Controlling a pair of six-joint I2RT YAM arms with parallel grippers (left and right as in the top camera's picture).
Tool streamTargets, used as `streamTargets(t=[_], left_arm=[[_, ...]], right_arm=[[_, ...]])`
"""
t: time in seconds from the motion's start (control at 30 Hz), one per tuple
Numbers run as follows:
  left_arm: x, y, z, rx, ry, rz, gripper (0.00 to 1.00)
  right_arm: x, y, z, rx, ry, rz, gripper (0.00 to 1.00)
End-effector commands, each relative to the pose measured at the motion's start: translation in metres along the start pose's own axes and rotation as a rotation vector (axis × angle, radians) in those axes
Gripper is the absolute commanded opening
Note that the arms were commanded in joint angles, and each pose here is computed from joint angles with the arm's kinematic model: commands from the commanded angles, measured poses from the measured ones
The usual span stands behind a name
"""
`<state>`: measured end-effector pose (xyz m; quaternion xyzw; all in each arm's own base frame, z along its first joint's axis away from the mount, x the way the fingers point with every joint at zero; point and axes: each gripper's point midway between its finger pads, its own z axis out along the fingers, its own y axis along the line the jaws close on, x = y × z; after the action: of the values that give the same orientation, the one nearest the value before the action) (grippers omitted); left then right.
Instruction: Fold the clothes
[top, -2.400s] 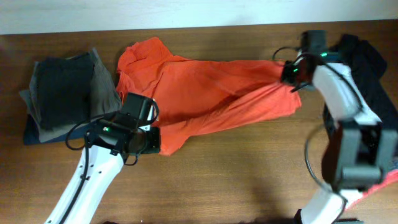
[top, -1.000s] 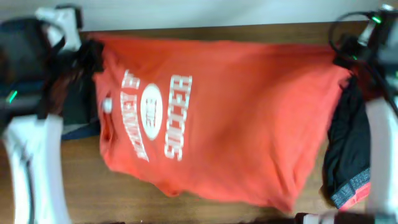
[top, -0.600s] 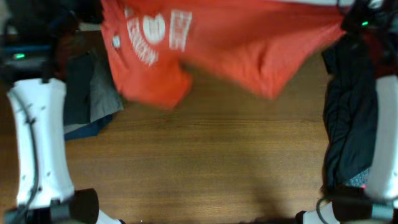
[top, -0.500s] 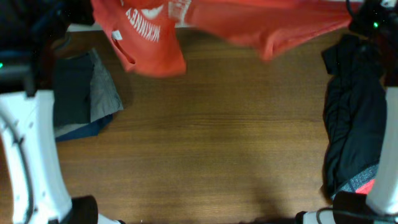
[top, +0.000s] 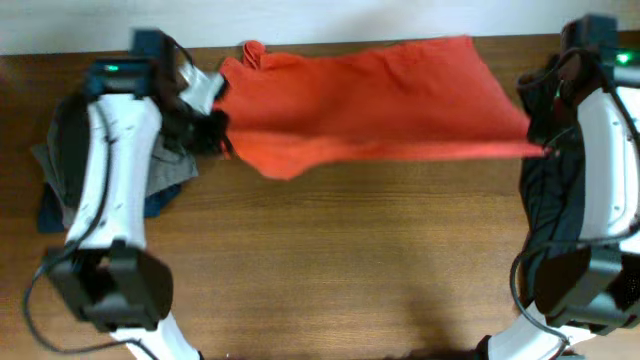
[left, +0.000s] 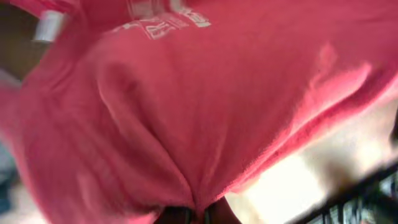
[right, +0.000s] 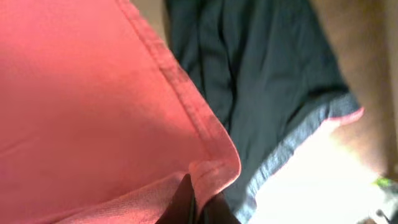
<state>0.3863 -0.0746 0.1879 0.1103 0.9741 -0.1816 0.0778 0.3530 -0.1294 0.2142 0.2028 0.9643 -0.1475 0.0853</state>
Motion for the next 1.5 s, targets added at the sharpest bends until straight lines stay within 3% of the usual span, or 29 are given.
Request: streamTargets(t=[0.0, 0.17, 0.43, 0.67, 0.97, 1.2, 1.47], left_arm=[[0.038, 0.008, 0.037, 0.027, 0.163, -0.01, 0.0], [0.085, 0.013, 0.068, 0.056, 0.324, -0.091, 0.0], [0.134, 0.012, 0.086, 0.063, 0.415, -0.176, 0.0], [0.174, 0.004, 0.083, 0.041, 0.352, -0.213, 0.0], [0.205, -0.001, 0.062, -0.032, 0.246, -0.272, 0.0], [0.156, 0.006, 0.053, -0.065, -0.015, -0.247, 0.04], [0.095, 0.017, 0.058, -0.068, -0.223, -0.174, 0.06]], right_arm=[[0.027, -0.023, 0.025, 0.081, 0.109, 0.033, 0.04], [0.067, -0.012, 0.058, 0.007, 0.277, 0.037, 0.04], [0.129, 0.003, 0.094, -0.032, 0.462, 0.01, 0.04], [0.165, 0.006, 0.107, -0.047, 0.49, 0.068, 0.04], [0.159, -0.016, 0.077, -0.066, 0.358, 0.157, 0.04], [0.133, -0.008, 0.069, -0.14, 0.206, 0.188, 0.04], [0.075, 0.019, 0.074, -0.223, -0.009, 0.18, 0.08]])
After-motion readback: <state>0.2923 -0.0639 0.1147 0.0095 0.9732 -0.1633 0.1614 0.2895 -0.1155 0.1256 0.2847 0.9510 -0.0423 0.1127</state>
